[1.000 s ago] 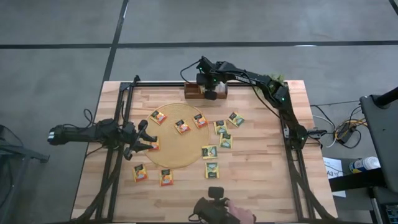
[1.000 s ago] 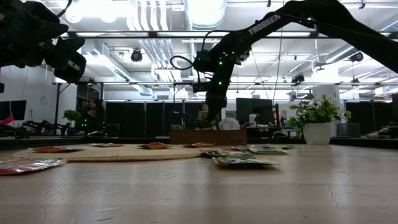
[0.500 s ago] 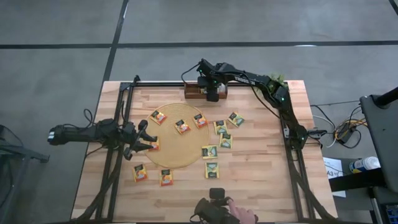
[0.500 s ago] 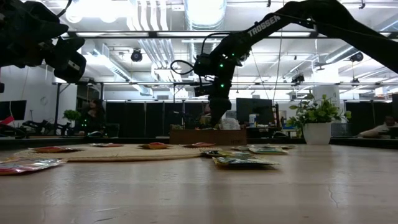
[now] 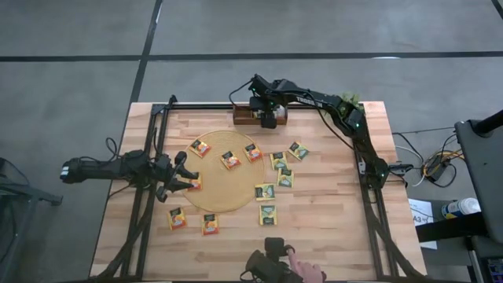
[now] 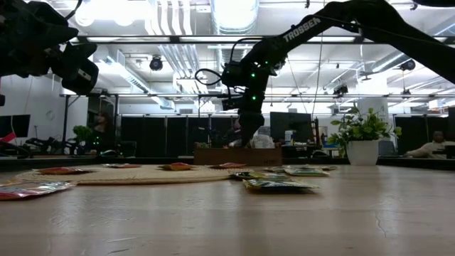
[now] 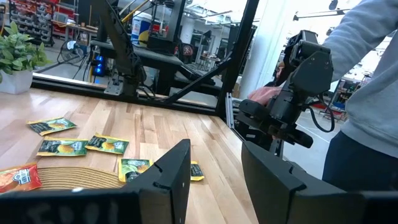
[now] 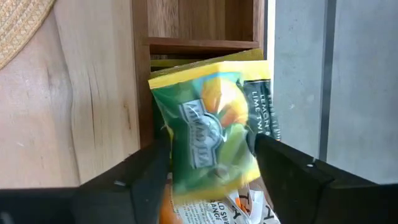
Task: Pick & Place Tea
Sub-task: Put the yellow tea bag into the middle section of the wooden organizer
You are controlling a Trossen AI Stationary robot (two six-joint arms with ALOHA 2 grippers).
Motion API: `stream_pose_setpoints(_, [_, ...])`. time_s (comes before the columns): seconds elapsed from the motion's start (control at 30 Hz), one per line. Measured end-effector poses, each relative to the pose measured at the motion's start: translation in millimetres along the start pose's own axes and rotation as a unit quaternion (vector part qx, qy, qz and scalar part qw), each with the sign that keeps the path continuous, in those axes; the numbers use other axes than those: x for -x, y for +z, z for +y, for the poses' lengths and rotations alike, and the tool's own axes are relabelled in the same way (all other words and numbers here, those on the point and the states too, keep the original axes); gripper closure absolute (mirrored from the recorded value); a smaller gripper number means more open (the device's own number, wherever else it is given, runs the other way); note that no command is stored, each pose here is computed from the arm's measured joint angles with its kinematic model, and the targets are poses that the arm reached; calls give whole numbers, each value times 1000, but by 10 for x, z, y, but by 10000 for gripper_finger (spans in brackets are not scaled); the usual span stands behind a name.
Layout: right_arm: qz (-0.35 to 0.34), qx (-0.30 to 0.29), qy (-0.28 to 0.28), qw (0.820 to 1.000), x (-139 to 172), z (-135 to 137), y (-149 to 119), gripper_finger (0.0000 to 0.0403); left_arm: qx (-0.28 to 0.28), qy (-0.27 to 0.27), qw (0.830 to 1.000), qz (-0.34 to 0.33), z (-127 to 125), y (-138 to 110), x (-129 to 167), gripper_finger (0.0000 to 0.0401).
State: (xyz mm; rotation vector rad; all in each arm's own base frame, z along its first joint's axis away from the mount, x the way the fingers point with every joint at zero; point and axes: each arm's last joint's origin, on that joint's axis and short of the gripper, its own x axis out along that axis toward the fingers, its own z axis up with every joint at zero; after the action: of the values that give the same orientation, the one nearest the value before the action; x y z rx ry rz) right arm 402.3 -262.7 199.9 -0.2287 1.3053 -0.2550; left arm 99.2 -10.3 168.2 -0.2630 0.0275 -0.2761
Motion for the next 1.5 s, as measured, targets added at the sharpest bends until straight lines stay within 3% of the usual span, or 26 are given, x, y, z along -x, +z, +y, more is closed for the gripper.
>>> stream_pose_setpoints(0.3, [0,0,0,1000,2,1,1,87,0,0,1000,0,0,0,0,263])
stream_pose_setpoints(0.47, [8,-1,-15,1000,48,-15,4,62,0,0,1000,0,0,0,0,263])
stream_pose_setpoints(0.83, [-65,3,17,998,237,-118,62,70,0,0,1000,0,0,0,0,263])
stream_pose_setpoints(1.03, [-44,21,17,999,44,-151,-17,74,0,0,1000,0,0,0,0,263])
stream_pose_setpoints(1.2, [-4,7,-17,1000,-132,-188,-70,74,0,0,1000,0,0,0,0,263])
stream_pose_setpoints(1.5, [-11,3,-24,1000,-242,-189,-63,74,0,0,1000,0,0,0,0,263])
